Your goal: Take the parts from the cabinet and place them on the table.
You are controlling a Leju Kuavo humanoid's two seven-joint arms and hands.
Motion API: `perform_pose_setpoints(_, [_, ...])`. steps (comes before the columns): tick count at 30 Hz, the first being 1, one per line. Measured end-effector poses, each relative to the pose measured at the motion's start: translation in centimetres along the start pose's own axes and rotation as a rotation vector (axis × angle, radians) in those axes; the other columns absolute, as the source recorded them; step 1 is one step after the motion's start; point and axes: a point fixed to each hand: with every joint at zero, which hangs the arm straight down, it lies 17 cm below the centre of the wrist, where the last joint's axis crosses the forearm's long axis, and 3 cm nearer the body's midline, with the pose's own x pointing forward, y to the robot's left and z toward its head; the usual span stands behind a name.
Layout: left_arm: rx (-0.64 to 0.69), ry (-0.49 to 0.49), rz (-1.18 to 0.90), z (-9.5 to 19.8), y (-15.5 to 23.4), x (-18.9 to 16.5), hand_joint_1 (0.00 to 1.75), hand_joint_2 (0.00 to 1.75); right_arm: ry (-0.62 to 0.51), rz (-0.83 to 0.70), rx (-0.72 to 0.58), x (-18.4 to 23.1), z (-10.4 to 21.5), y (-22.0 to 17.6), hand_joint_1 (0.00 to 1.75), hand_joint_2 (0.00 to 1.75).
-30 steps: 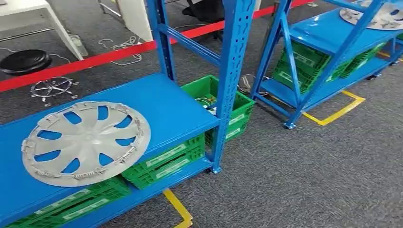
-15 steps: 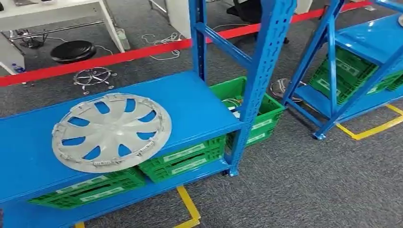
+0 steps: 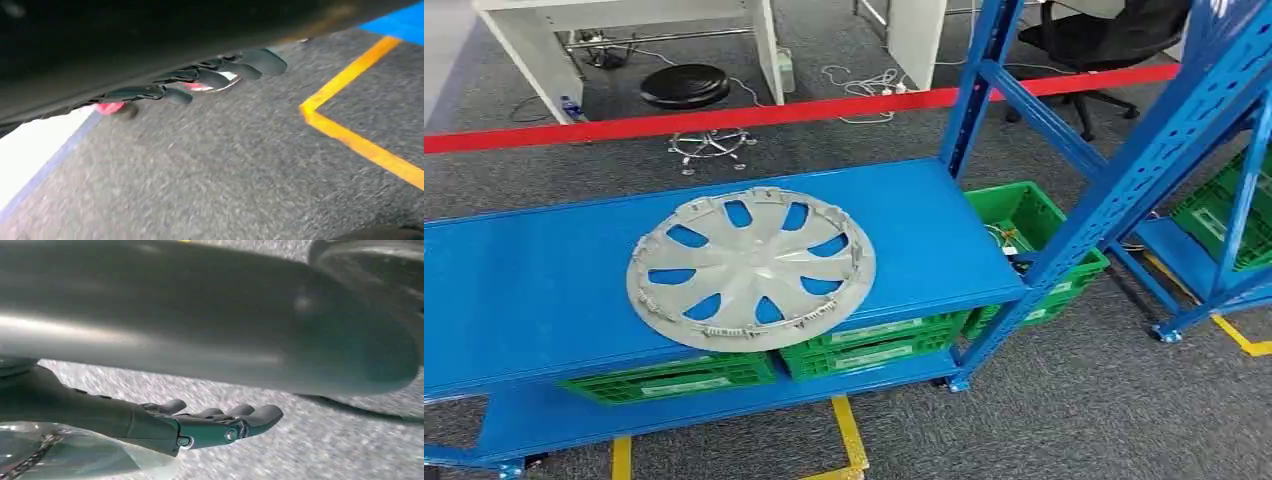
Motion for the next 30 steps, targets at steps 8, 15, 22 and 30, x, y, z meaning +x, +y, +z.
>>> perform_pose_setpoints(8, [-0.006, 0.04, 0.042, 0.4, -0.3, -1.5, 0.0, 0.0, -0.012, 0.026, 0.022, -0.4, 0.4, 0.5, 0.0, 0.0])
perform_pose_setpoints(15, [0.015, 0.076, 0.069, 0.7, 0.1, -2.6, 0.0, 0.0, -0.015, 0.027, 0.045, -1.0, 0.9, 0.9, 0.0, 0.0])
perform_pose_setpoints(22, [0.041, 0.099, 0.101, 0.8, 0.5, -3.0, 0.0, 1.75, 0.033, 0.018, 0.023, -2.0, 0.9, 0.3, 0.0, 1.75])
perform_pose_setpoints(30, [-0.015, 0.085, 0.183, 0.1, -0.6, -1.5, 0.0, 1.75, 0.112, -0.07, -0.031, -3.0, 0.7, -0.7, 0.0, 1.75])
